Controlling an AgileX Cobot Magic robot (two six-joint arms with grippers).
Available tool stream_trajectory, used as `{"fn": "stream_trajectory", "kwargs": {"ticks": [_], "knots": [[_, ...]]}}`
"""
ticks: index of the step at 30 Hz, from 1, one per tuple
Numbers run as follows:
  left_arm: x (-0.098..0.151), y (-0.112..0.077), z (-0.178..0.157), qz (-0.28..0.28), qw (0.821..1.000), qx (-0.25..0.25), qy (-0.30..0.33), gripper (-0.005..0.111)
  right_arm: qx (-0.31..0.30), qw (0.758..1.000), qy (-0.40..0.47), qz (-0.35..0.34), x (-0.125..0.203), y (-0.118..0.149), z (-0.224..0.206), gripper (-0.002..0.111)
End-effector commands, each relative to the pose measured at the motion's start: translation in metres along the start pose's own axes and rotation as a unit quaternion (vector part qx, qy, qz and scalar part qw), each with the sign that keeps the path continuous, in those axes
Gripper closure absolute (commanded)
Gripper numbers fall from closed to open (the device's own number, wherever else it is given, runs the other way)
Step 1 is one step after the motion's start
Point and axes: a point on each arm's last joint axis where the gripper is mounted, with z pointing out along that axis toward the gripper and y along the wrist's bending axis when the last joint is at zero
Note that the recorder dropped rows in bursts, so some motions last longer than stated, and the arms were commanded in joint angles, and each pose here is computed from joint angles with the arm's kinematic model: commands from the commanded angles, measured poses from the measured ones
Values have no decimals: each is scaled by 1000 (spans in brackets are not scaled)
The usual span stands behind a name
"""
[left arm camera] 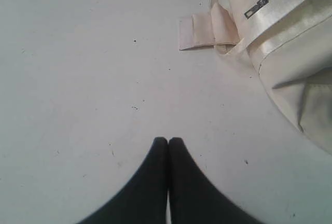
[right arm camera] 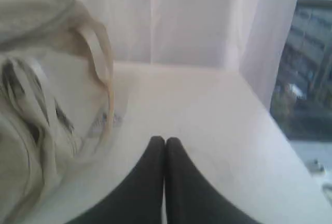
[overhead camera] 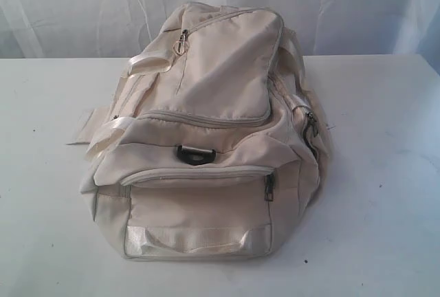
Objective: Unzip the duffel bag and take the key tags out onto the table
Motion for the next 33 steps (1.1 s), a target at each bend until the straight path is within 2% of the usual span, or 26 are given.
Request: {"fn": "stream_trajectory", "kwargs": {"ticks": [1,2,4,6,8,12,14,15,16,17,18,20,21,22,24,26,28,31,33], "knots": [[2,-1,0,-4,1000,5,1,106,-45,971,-232,-18,-40,9,-10,108],[2,-1,0,-4,1000,5,1,106,-58,954,-293,-12,-50,11,-16,108],[2,-1,0,-4,1000,5,1,106,-101,896,-429,55,-70,12,-35,108],[2,-1,0,-4,1000,5,1,106,-147,848,-499,104,-85,13,-51,108],[2,-1,0,-4,1000,5,1,106,-161,838,-510,104,-101,14,-59,108],[2,-1,0,-4,1000,5,1,106,-155,873,-455,79,-135,16,-47,108],[2,-1,0,-4,1000,5,1,106,-150,890,-423,82,-153,16,-29,108],[2,-1,0,-4,1000,5,1,106,-157,895,-408,90,-173,17,-7,108],[2,-1,0,-4,1000,5,1,106,-176,886,-414,108,-183,18,1,108],[2,-1,0,-4,1000,5,1,106,-229,857,-432,163,-198,22,13,108],[2,-1,0,-4,1000,5,1,106,-250,843,-439,184,-204,23,21,108],[2,-1,0,-4,1000,5,1,106,-234,870,-385,197,-218,23,61,108],[2,-1,0,-4,1000,5,1,106,-208,903,-320,198,-221,23,98,108],[2,-1,0,-4,1000,5,1,106,-204,913,-299,190,-225,24,118,108],[2,-1,0,-4,1000,5,1,106,-206,949,-185,149,-219,35,197,108],[2,-1,0,-4,1000,5,1,106,-217,969,-68,100,-212,57,258,108],[2,-1,0,-4,1000,5,1,106,-226,974,5,27,-200,87,308,108],[2,-1,0,-4,1000,5,1,106,-260,962,37,-73,-183,136,354,108],[2,-1,0,-4,1000,5,1,106,-239,967,39,-75,-177,150,371,108]]}}
